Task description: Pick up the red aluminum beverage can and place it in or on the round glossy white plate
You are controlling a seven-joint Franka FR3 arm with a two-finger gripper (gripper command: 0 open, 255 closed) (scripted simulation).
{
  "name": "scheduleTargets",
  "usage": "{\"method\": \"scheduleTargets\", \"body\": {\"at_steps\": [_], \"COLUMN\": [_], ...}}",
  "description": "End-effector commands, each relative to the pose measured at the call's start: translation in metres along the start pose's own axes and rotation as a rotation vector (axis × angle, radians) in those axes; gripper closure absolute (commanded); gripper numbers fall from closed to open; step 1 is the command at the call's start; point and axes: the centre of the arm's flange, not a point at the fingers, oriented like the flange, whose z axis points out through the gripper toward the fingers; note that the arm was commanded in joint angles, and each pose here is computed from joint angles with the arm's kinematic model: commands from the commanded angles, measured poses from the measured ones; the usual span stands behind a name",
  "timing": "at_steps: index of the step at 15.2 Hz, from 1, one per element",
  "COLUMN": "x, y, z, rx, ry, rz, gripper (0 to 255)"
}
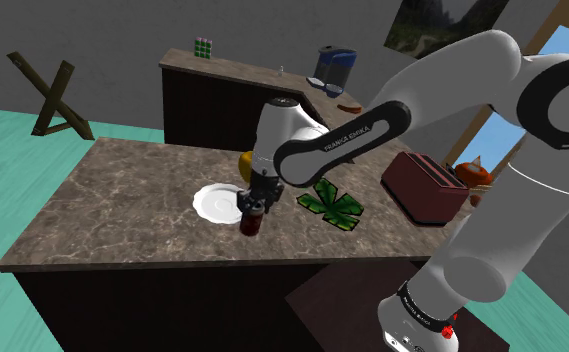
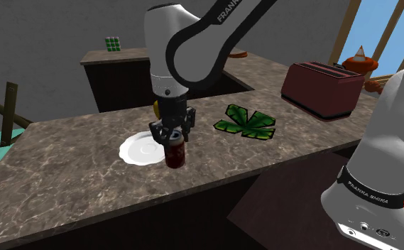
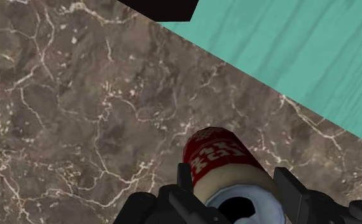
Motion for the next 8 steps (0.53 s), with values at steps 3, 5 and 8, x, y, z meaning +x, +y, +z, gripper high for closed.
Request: {"method": "scheduleTargets", "body": {"at_steps": [3,5,8], "x": [0.0,-0.001,-0.001], "y": [0.0,0.0,0.0], "z": [-0.021,-0.031,-0.047], "rx": [0.0,0.0,0.0], "ry": [0.0,0.0,0.0], "rz": [0.0,0.0,0.0], "gripper": [255,255,255]}}
